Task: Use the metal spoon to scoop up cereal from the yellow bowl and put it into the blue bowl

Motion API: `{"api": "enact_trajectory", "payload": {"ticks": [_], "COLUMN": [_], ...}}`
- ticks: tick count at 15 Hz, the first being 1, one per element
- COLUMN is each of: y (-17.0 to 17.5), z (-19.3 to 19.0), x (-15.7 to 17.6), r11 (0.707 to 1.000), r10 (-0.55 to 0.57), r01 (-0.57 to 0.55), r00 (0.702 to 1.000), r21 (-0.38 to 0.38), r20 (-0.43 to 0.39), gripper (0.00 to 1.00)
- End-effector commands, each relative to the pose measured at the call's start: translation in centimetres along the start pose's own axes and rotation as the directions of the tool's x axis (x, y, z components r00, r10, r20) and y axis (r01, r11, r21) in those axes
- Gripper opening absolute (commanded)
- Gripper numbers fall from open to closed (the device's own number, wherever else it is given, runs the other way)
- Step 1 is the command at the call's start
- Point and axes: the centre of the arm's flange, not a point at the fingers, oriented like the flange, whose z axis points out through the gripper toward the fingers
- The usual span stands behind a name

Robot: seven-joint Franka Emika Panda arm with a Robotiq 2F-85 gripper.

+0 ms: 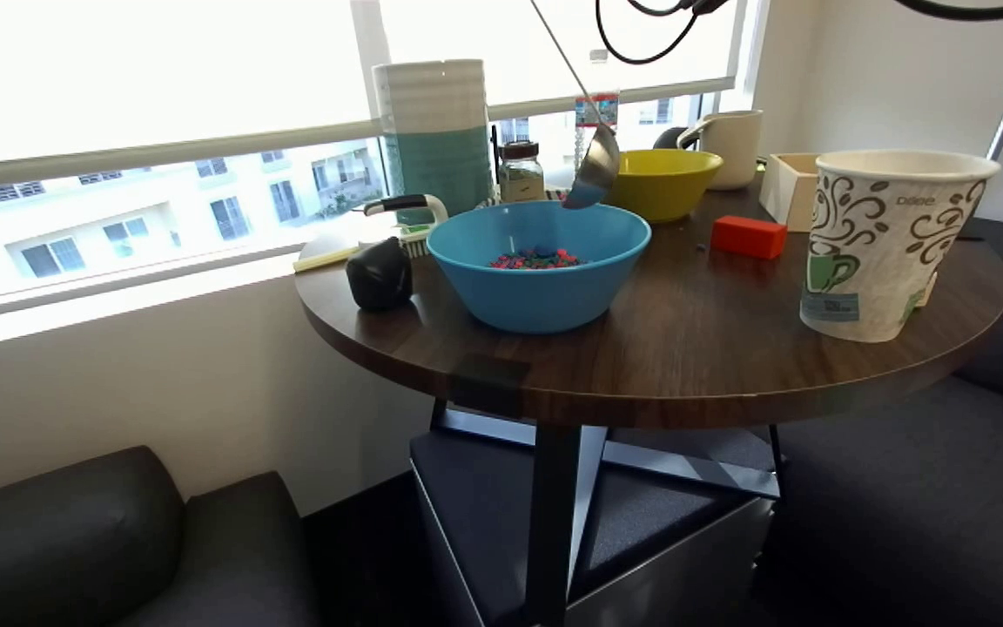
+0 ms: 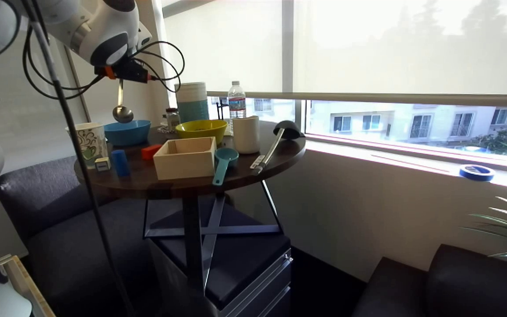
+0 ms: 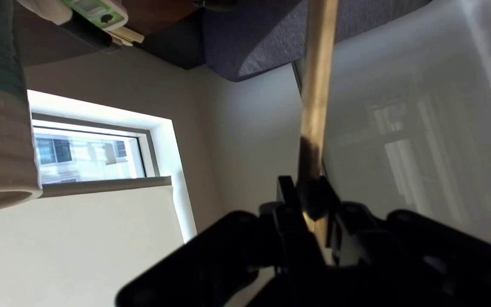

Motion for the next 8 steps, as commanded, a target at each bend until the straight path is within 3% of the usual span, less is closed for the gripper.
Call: {"api": "enact_trajectory", "payload": {"ticks": [1,8], "y": [0.2,-0.4], "z": [2.9,5.1], "x": [2.1,3.7], "r11": [1.0,0.997], "r10": [-0.004,-0.009], "r01": [0.006,0.028], "r00": [0.996,0.968], "r21": [-0.025,-0.074], "r20": [0.086,0.249], "gripper": [0.04,0.04]}}
